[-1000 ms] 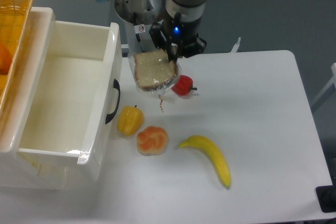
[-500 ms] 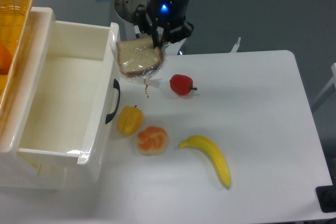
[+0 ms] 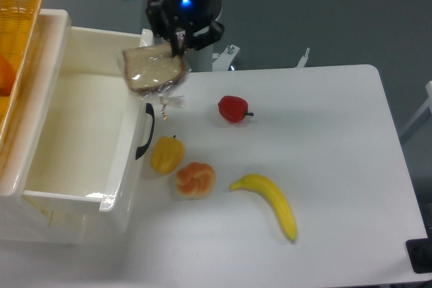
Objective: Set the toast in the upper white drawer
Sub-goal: 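Carry the held toast over the open white drawer, then lower the toast into the drawer and open the gripper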
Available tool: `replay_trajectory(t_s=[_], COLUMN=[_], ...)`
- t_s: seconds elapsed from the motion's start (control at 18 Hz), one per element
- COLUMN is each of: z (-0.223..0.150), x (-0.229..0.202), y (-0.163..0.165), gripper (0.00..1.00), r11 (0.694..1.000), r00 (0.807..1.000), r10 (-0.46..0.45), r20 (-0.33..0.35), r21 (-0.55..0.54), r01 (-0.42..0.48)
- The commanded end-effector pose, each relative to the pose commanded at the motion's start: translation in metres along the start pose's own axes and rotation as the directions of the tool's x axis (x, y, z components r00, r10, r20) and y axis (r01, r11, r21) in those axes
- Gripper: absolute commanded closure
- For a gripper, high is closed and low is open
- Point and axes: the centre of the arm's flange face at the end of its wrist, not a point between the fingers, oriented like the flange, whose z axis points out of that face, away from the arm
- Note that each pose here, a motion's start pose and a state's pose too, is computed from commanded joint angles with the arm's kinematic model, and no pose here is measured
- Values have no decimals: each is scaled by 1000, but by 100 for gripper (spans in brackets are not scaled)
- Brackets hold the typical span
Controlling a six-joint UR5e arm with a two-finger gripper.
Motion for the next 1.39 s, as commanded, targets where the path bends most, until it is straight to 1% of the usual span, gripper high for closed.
replay_trajectory(t_s=[0.28,0.39,0.61,0.72,0.83,1.0,1.11,1.22,1.39], z=[5,7,17,25,31,32,35,37,42], x=[9,20,20,18,18,20,25,25,32], y=[-8,-13,-26,-30,-33,-37,-40,-41,-43], gripper=[100,100,99,94,93,85,84,72,68], r11=[1000,1000,1000,1000,1000,1000,1000,1000,999], r00=[1000,1000,1000,1000,1000,1000,1000,1000,999], r10=[-2,7,-8,-7,-3,7,18,21,37], r20=[6,13,18,11,6,17,20,18,14], r21=[5,12,18,4,-5,8,3,-2,-9], r01=[2,-7,8,7,3,-7,-18,-21,-37])
